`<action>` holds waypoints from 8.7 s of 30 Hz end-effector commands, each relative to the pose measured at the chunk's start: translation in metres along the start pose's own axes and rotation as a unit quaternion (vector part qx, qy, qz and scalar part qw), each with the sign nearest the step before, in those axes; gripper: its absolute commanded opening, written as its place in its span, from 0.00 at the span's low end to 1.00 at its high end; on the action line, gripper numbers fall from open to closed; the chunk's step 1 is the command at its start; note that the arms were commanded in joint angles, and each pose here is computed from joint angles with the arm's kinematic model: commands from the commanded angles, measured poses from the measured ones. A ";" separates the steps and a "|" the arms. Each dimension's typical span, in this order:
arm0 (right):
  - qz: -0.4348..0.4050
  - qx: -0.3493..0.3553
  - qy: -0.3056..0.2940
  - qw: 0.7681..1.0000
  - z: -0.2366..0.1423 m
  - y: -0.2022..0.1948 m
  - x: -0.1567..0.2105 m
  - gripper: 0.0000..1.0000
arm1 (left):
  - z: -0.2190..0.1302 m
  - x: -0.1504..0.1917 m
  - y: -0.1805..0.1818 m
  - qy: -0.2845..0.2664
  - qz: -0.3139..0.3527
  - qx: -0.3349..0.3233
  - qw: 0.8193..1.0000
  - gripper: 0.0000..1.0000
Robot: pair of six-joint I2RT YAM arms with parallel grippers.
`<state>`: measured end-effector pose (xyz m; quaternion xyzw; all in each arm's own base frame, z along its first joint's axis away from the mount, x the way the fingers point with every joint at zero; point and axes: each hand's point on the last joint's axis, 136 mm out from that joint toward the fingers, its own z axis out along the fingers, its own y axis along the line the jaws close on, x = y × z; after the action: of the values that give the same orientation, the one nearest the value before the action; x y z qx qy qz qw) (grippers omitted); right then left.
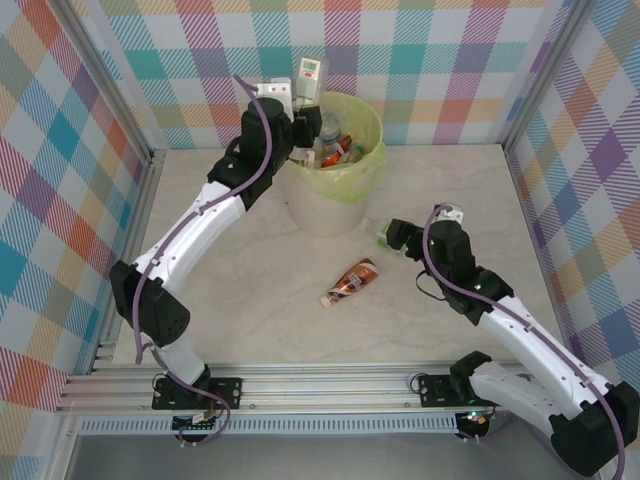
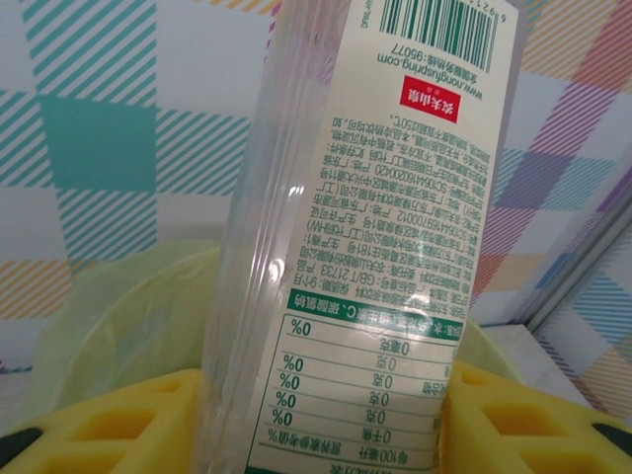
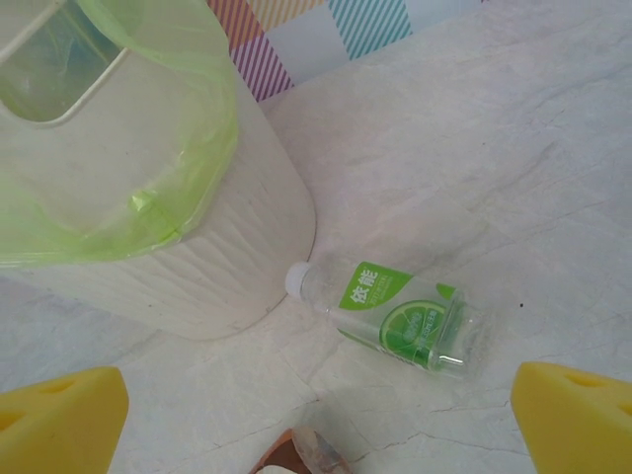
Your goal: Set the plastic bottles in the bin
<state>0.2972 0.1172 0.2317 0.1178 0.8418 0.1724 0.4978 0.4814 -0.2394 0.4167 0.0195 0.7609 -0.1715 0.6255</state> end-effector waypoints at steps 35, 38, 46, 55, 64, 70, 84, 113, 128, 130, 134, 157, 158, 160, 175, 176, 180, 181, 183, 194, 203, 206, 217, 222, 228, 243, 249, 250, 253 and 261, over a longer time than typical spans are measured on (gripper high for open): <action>-0.231 -0.019 0.238 0.943 0.104 -0.033 0.061 1.00 | -0.124 0.005 0.038 0.004 -0.086 0.015 0.996 1.00; -0.248 -0.018 0.264 0.932 0.121 -0.041 0.062 1.00 | -0.136 0.017 0.053 0.006 -0.090 -0.009 0.996 1.00; -0.309 -0.050 0.327 0.892 0.158 -0.048 0.075 1.00 | -0.170 0.050 0.096 -0.010 -0.126 -0.077 0.989 1.00; -0.330 -0.074 0.372 0.864 0.186 -0.050 0.096 0.99 | -0.192 0.090 0.130 0.021 -0.131 -0.136 0.982 1.00; -0.334 -0.043 0.380 0.862 0.201 -0.065 0.107 0.95 | -0.196 0.107 0.140 0.032 -0.151 -0.143 0.978 1.00; -0.323 -0.024 0.371 0.870 0.197 -0.069 0.107 0.64 | -0.191 0.112 0.140 0.041 -0.160 -0.137 0.977 1.00; -0.280 0.016 0.240 0.929 0.152 -0.049 0.034 0.53 | -0.187 0.127 0.145 0.060 -0.159 -0.138 0.976 1.00; -0.134 -0.235 -0.002 0.963 0.014 0.128 -0.136 0.51 | -0.183 0.145 0.153 0.039 -0.164 -0.128 0.977 1.00; -0.121 -0.130 -0.004 0.984 0.114 0.172 -0.168 0.57 | -0.174 0.189 0.125 0.133 -0.173 -0.052 0.974 1.00; -0.121 -0.103 -0.005 0.987 0.133 0.168 -0.170 0.63 | -0.170 0.204 0.119 0.160 -0.178 -0.044 0.970 1.00; -0.124 -0.091 -0.001 0.988 0.137 0.171 -0.173 0.82 | -0.166 0.222 0.097 0.180 -0.145 -0.009 0.973 1.00; -0.062 0.016 0.010 0.998 0.004 0.015 -0.053 1.00 | -0.152 0.345 -0.071 0.283 0.196 0.212 0.915 1.00; -0.055 0.023 0.016 0.998 0.003 0.008 -0.044 1.00 | -0.150 0.352 -0.074 0.295 0.200 0.210 0.910 1.00; -0.040 0.033 0.019 0.998 0.000 -0.003 -0.034 1.00 | -0.146 0.365 -0.079 0.313 0.202 0.208 0.905 1.00; -0.029 0.052 -0.001 0.998 -0.006 -0.020 -0.027 1.00 | -0.102 0.439 -0.081 0.394 0.240 0.150 0.874 0.87; -0.028 0.053 -0.002 0.998 -0.006 -0.020 -0.027 1.00 | -0.102 0.443 -0.081 0.398 0.240 0.150 0.873 0.85; -0.028 0.052 -0.002 0.998 -0.004 -0.021 -0.025 1.00 | -0.102 0.452 -0.080 0.417 0.243 0.146 0.864 0.77; -0.029 0.052 -0.002 0.998 -0.004 -0.021 -0.024 1.00 | -0.103 0.452 -0.082 0.420 0.243 0.149 0.862 0.75; -0.030 0.053 -0.002 0.998 -0.003 -0.021 -0.024 1.00 | -0.104 0.450 -0.084 0.421 0.241 0.154 0.861 0.70; -0.033 0.051 -0.008 0.998 -0.001 -0.019 -0.028 1.00 | -0.111 0.420 -0.096 0.385 0.223 0.183 0.877 0.41; -0.027 0.049 -0.006 0.998 0.000 -0.019 -0.026 1.00 | -0.113 0.336 -0.102 0.297 0.194 0.184 0.917 0.41; -0.027 0.048 -0.006 0.998 0.000 -0.019 -0.025 1.00 | -0.117 0.299 -0.107 0.254 0.191 0.193 0.929 0.41; -0.021 0.040 -0.005 0.999 0.002 -0.017 -0.024 1.00 | -0.138 0.136 -0.111 0.080 0.187 0.231 0.951 0.41; -0.017 0.036 -0.001 0.999 0.005 -0.014 -0.022 1.00 | -0.131 0.075 -0.103 0.022 0.175 0.227 0.958 0.41; -0.025 0.036 -0.007 0.999 0.002 -0.014 -0.026 1.00 | -0.114 0.015 -0.094 0.002 0.196 0.197 0.961 0.41; -0.029 0.034 -0.016 0.999 -0.004 -0.013 -0.032 1.00 | -0.022 0.025 -0.087 0.068 0.266 0.210 0.938 0.41; -0.030 0.037 -0.014 0.999 -0.004 -0.015 -0.029 1.00 | 0.012 0.060 -0.088 0.114 0.257 0.208 0.937 0.64; -0.031 0.037 -0.014 0.999 -0.005 -0.015 -0.030 1.00 | 0.016 0.065 -0.086 0.123 0.259 0.203 0.936 0.71; -0.038 0.043 -0.015 0.998 -0.006 -0.018 -0.030 1.00 | 0.018 0.071 -0.081 0.135 0.265 0.194 0.935 0.80; -0.039 0.046 -0.017 0.998 -0.004 -0.021 -0.027 1.00 | -0.010 0.030 -0.074 0.107 0.226 0.166 0.954 0.93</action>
<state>0.3062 0.0903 0.2470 0.1102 0.8474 0.1179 0.5058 0.4634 -0.3308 0.3499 0.3477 0.7759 -0.1358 0.5085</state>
